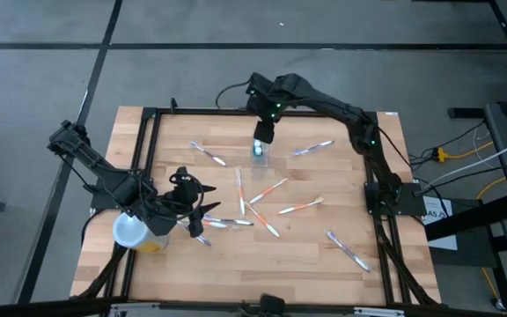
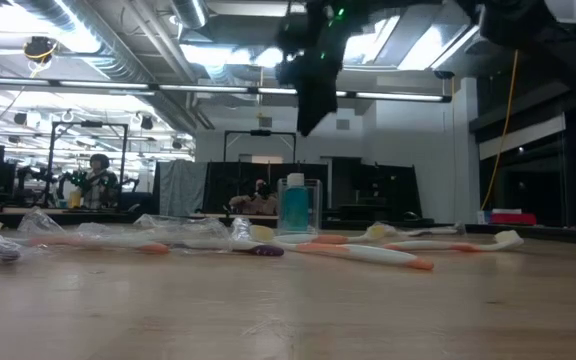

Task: Pick & Place toothbrushing station
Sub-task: Put the purple toothbrush into the transparent organizer

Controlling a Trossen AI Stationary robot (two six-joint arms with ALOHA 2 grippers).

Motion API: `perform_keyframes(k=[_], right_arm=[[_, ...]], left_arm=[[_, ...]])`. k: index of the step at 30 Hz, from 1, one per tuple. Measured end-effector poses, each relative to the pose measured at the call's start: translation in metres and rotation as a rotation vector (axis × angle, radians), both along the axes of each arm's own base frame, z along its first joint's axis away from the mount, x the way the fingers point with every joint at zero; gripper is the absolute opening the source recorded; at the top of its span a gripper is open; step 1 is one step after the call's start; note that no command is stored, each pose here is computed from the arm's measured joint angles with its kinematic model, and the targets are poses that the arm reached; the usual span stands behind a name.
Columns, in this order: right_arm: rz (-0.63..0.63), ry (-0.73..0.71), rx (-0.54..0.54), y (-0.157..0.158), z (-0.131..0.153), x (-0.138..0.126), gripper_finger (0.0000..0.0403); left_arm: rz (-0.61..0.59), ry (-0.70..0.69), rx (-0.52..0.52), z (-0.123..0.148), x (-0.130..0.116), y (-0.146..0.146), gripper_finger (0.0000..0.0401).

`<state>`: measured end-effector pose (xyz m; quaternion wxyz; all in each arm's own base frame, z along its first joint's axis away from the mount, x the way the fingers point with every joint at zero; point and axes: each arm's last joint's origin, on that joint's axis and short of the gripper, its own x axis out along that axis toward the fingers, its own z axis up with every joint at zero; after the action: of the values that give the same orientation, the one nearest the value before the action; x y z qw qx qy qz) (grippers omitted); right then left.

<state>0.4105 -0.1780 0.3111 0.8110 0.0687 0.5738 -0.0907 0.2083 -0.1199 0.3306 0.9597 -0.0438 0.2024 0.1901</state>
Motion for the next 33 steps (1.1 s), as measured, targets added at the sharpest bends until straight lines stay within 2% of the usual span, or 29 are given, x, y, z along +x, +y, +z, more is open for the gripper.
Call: perform_keyframes(k=[5,11,15,20,23,26,30,33], right_arm=[[-0.006,-0.184,0.020,0.013,0.057,-0.026,0.0160],[0.008,-0.474,-0.024,0.043,0.137,-0.071,0.0160],[0.027,-0.611,-0.045,0.066,0.172,-0.098,0.0160],[0.066,-0.695,-0.047,0.090,0.195,-0.118,0.0160],[0.079,-0.710,-0.035,0.100,0.200,-0.124,0.0160],[0.089,-0.706,-0.028,0.107,0.204,-0.134,0.0160],[0.062,-0.675,0.002,0.113,0.208,-0.153,0.0160],[0.036,-0.650,0.018,0.117,0.211,-0.169,0.0160]], left_arm=[[-0.030,-0.016,0.039,0.013,-0.012,0.010,0.0196],[-0.124,-0.091,0.037,0.043,-0.045,0.035,0.0196],[-0.164,-0.150,0.026,0.057,-0.064,0.053,0.0196],[-0.186,-0.294,0.032,0.069,-0.083,0.069,0.0196],[-0.178,-0.399,-0.002,0.063,-0.097,0.079,0.0196],[-0.151,-0.432,-0.050,0.047,-0.107,0.086,0.0196],[-0.085,-0.341,-0.086,0.018,-0.106,0.089,0.0196],[0.034,-0.213,-0.075,0.001,-0.098,0.090,0.0196]])
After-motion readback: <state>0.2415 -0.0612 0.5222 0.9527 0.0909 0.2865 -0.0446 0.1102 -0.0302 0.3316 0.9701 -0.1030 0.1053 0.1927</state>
